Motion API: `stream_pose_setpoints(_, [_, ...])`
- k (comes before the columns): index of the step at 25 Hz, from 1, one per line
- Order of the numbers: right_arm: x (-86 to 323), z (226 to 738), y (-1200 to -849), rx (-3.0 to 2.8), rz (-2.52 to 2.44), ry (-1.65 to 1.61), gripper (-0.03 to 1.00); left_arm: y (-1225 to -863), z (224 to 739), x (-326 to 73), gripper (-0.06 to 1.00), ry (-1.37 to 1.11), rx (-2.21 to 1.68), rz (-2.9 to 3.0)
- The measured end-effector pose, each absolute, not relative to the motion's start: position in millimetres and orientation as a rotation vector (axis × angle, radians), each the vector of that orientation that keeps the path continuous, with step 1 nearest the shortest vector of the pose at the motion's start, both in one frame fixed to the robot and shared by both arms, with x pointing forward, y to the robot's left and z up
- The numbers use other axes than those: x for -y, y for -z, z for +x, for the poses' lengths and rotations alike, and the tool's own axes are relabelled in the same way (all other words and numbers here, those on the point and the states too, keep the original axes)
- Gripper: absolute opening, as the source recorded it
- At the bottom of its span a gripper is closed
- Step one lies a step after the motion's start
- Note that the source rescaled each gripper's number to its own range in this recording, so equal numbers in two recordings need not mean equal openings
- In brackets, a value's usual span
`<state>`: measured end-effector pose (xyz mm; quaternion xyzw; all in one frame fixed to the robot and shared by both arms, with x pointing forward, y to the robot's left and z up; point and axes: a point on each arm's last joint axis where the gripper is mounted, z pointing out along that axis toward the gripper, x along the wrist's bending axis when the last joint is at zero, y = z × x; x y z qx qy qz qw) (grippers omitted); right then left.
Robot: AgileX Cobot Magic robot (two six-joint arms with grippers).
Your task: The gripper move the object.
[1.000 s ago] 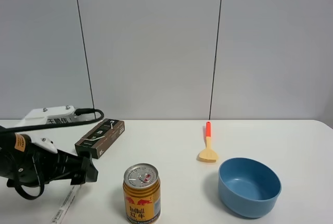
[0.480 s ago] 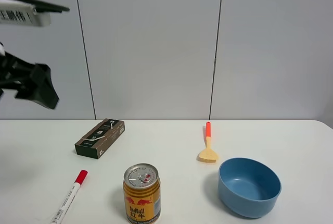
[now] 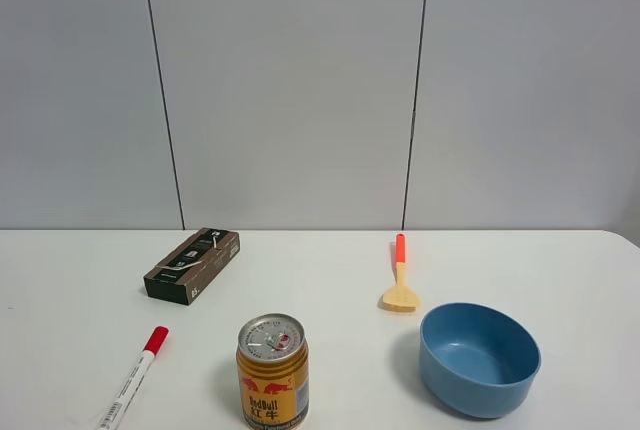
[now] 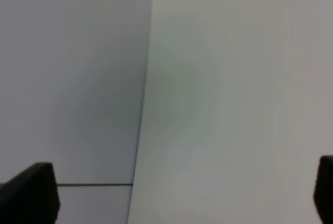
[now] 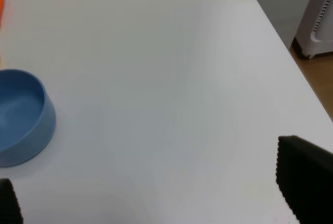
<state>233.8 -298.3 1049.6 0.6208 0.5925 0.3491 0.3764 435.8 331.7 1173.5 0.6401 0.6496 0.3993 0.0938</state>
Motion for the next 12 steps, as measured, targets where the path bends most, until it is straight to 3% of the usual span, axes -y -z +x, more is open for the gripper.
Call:
stream_pose_setpoints(6, [298,234,-1050,-1.516,1.588,-0.893,1.0,-1165,369,-361,0.99,-1.246,-2.054,1.513])
stream_pose_setpoints(12, [298,234,-1050,-1.516,1.588,-0.893,1.0,-1101,319,-336,0.99,-1.082,-1.995,1.328])
